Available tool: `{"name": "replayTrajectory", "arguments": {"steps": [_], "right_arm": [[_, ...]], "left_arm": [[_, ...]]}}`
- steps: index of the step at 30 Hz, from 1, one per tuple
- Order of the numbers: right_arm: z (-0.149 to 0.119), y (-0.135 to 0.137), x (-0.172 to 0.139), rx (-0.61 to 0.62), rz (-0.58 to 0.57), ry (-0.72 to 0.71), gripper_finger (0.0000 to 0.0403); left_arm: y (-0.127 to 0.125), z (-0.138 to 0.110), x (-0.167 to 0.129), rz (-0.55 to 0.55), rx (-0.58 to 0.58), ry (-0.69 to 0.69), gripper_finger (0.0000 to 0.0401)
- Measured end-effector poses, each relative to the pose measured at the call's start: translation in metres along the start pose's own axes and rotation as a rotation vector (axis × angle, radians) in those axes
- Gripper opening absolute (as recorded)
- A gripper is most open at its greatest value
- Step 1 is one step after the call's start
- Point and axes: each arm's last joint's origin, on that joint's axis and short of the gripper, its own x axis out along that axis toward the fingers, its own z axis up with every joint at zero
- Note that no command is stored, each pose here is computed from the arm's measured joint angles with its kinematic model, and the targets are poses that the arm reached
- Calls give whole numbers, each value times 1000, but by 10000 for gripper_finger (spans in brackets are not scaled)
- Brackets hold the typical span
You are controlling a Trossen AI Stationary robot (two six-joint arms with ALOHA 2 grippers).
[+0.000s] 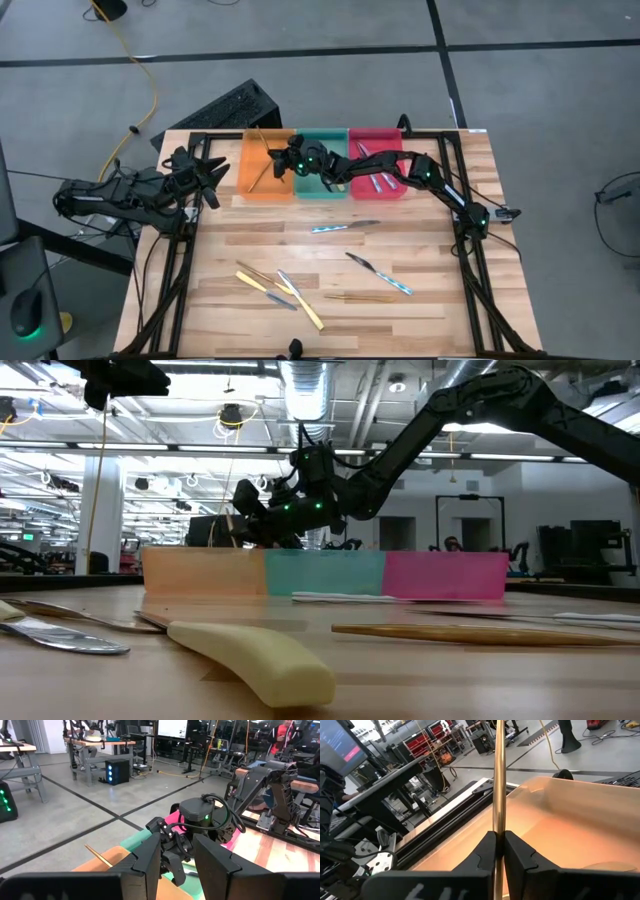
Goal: Sort silverware by color (type)
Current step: Put the gold table knife into the orange bin, then put the blue patterned table knife into the red bin
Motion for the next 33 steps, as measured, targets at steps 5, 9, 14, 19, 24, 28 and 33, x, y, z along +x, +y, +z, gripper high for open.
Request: {"name": "replayTrajectory", "arguments": {"steps": [5, 9, 14, 19, 24, 28, 33], "right_arm": [[0, 0, 0, 14, 0, 0, 38], [0, 0, 0, 33, 0, 0, 39], [0, 1, 0, 33, 3, -3, 59], [1, 2, 0, 32, 10, -9, 98], [1, 3, 0, 32, 16, -17, 124], [2, 3, 0, 33, 28, -24, 133], [21, 13, -4, 35, 108, -54, 133]], "left_arm": [[0, 0, 0, 0, 0, 0, 100], [0, 0, 0, 0, 1, 0, 100], [0, 0, 0, 0, 1, 1, 100], [0, 0, 0, 0, 1, 0, 100], [0, 0, 0, 0, 1, 1, 100], [0, 0, 0, 0, 2, 1, 100], [0, 0, 0, 0, 1, 0, 100]]}}
